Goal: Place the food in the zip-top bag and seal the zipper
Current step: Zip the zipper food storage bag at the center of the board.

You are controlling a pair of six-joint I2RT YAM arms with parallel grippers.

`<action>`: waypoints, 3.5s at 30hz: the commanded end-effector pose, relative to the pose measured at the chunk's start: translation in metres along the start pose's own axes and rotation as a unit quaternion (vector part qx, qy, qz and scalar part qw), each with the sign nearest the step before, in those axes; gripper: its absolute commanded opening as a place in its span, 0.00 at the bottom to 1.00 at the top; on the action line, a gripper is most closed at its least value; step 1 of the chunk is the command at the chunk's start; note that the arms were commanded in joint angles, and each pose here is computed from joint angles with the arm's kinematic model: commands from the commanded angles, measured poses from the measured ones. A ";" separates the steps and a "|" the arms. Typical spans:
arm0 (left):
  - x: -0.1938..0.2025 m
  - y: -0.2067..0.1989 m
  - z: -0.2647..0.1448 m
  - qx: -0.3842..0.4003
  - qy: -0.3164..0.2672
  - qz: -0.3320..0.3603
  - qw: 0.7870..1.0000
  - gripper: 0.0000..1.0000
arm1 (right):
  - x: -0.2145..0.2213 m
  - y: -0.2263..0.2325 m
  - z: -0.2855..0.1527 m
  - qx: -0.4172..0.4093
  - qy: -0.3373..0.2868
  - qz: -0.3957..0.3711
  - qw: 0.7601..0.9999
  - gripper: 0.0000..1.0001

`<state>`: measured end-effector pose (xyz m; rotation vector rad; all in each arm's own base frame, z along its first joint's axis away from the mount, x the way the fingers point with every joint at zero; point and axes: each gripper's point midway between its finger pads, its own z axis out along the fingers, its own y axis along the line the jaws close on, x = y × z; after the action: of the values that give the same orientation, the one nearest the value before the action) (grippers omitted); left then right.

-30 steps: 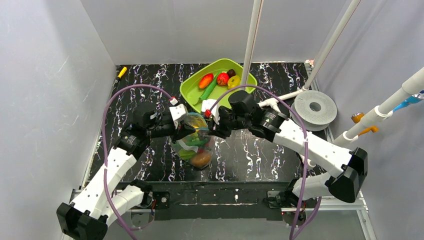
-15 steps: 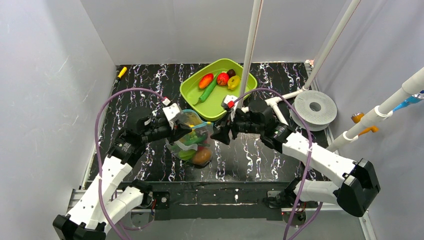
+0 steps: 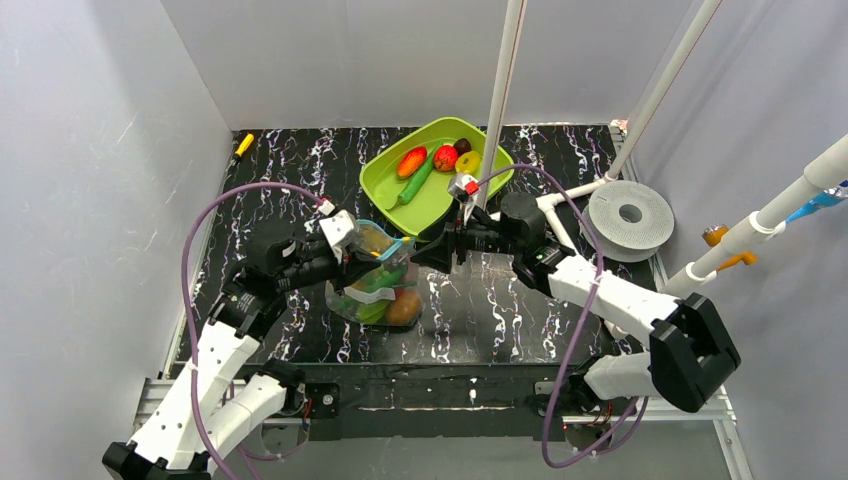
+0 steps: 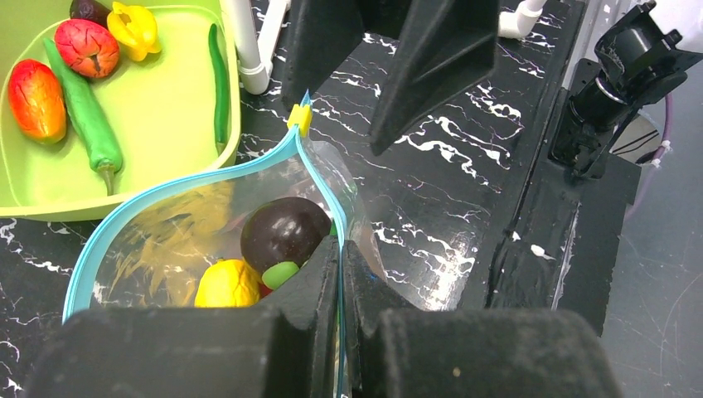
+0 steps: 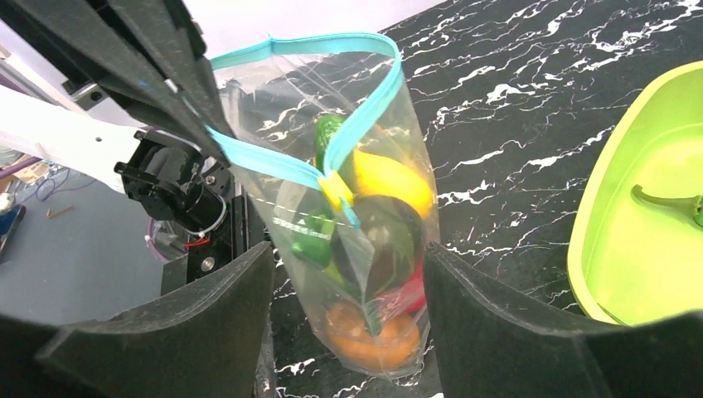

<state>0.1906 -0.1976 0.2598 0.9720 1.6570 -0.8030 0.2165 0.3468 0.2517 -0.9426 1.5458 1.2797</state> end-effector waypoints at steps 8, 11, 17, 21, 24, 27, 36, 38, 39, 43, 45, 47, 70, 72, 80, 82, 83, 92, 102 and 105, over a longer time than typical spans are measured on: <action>-0.005 -0.009 -0.007 0.010 -0.008 0.010 1.000 0.00 | -0.019 -0.003 0.018 -0.083 -0.028 -0.012 0.996 0.73; -0.005 -0.009 -0.007 0.010 -0.006 0.009 1.000 0.00 | -0.019 0.000 0.021 -0.100 -0.026 -0.023 0.994 0.73; -0.004 -0.009 -0.007 0.011 -0.004 0.008 1.000 0.00 | -0.017 0.012 0.029 -0.141 -0.013 -0.024 0.990 0.61; -0.005 -0.008 -0.009 0.008 -0.002 0.008 1.000 0.00 | -0.015 0.013 0.032 -0.152 -0.005 -0.021 0.988 0.35; -0.006 -0.007 -0.009 0.004 -0.001 0.008 1.000 0.00 | -0.013 0.013 0.032 -0.155 0.000 -0.019 0.988 0.33; -0.005 -0.008 -0.009 0.004 0.001 0.008 1.000 0.00 | -0.012 0.013 0.030 -0.148 0.002 -0.022 0.989 0.43; -0.006 -0.008 -0.009 0.006 0.001 0.011 1.000 0.00 | -0.004 0.009 0.026 -0.127 0.008 -0.028 0.991 0.44; -0.006 -0.007 -0.009 0.004 0.001 0.011 1.000 0.00 | -0.005 0.008 0.025 -0.123 0.007 -0.029 0.992 0.43; -0.006 -0.007 -0.009 0.005 0.001 0.012 1.000 0.00 | -0.005 0.008 0.024 -0.122 0.007 -0.030 0.992 0.43; -0.007 -0.008 -0.011 0.004 0.000 0.012 1.000 0.00 | -0.004 0.006 0.023 -0.114 0.009 -0.035 0.993 0.36; -0.006 -0.008 -0.011 0.004 0.001 0.012 1.000 0.00 | -0.005 0.006 0.023 -0.115 0.009 -0.036 0.993 0.25; -0.005 -0.008 -0.012 0.003 0.002 0.012 1.000 0.00 | -0.006 0.007 0.022 -0.116 0.011 -0.035 0.993 0.19; -0.006 -0.012 -0.014 0.007 0.006 0.008 1.000 0.00 | -0.012 0.016 0.023 -0.145 0.009 -0.034 0.989 0.19; -0.005 -0.012 -0.014 0.007 0.006 0.006 1.000 0.00 | -0.012 0.017 0.022 -0.146 0.010 -0.033 0.989 0.17; -0.024 -0.008 -0.012 0.008 0.003 -0.003 1.000 0.42 | -0.016 0.019 0.023 -0.147 0.034 -0.003 0.989 0.01; -0.036 -0.004 -0.009 0.008 -0.001 0.003 1.000 0.51 | -0.016 0.018 0.022 -0.140 0.043 0.010 0.989 0.01; -0.042 -0.001 -0.007 0.007 -0.003 0.007 1.000 0.53 | -0.016 0.017 0.022 -0.133 0.047 0.016 0.990 0.01; -0.054 0.005 0.027 0.058 -0.007 0.026 0.998 0.54 | -0.017 0.018 0.018 -0.121 0.051 0.022 0.991 0.01; -0.040 0.005 0.051 0.108 0.012 -0.005 0.994 0.42 | -0.020 0.020 0.018 -0.124 0.052 0.017 0.991 0.01; -0.036 0.007 0.057 0.112 0.020 -0.009 0.993 0.37 | -0.021 0.021 0.016 -0.123 0.052 0.014 0.991 0.01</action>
<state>0.2269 -0.2438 0.2612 1.0982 1.7128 -0.9856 0.2055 0.3672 0.2450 -1.1431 1.6127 1.5128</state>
